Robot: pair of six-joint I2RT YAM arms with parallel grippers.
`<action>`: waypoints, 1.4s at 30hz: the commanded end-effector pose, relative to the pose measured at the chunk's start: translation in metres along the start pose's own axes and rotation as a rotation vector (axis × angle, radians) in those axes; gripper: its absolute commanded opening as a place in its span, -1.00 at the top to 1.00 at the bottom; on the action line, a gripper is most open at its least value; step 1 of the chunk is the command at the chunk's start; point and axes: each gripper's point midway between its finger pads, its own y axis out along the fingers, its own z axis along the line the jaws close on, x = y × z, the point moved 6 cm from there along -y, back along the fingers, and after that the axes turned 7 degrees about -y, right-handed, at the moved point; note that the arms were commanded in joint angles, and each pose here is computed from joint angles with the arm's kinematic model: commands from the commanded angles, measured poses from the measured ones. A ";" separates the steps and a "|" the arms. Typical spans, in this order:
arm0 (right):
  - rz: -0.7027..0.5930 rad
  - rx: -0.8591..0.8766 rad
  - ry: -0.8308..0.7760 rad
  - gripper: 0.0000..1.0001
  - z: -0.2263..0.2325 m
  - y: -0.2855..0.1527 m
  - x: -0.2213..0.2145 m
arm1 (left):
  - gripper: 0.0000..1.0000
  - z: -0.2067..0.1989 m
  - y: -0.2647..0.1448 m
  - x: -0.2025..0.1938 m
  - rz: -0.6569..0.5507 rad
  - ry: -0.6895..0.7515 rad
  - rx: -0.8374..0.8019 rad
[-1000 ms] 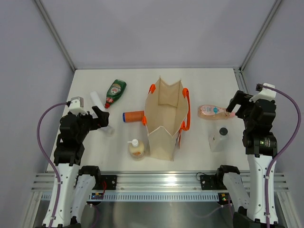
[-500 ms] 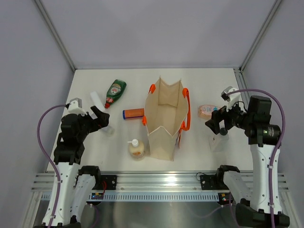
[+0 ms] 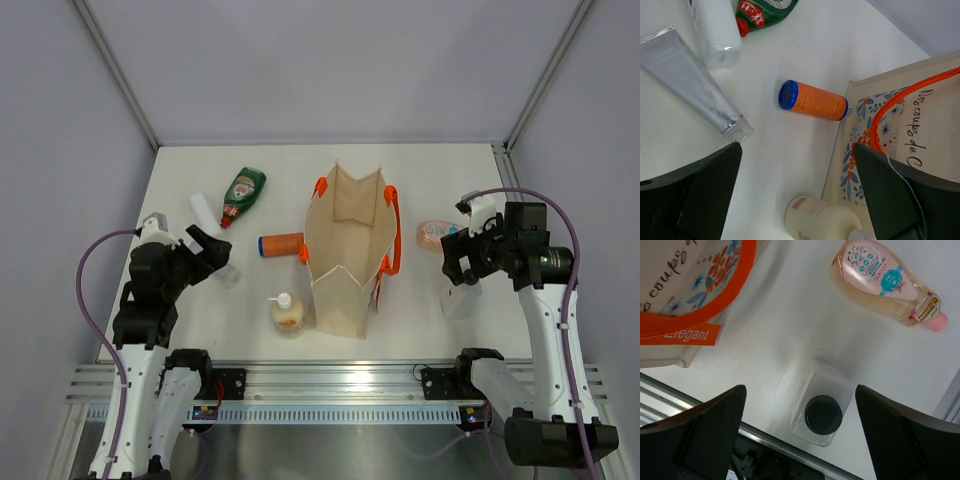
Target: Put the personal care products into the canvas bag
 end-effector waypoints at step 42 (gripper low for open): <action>-0.085 -0.082 -0.082 1.00 -0.007 -0.057 0.076 | -0.98 -0.009 0.011 -0.014 0.074 -0.012 -0.141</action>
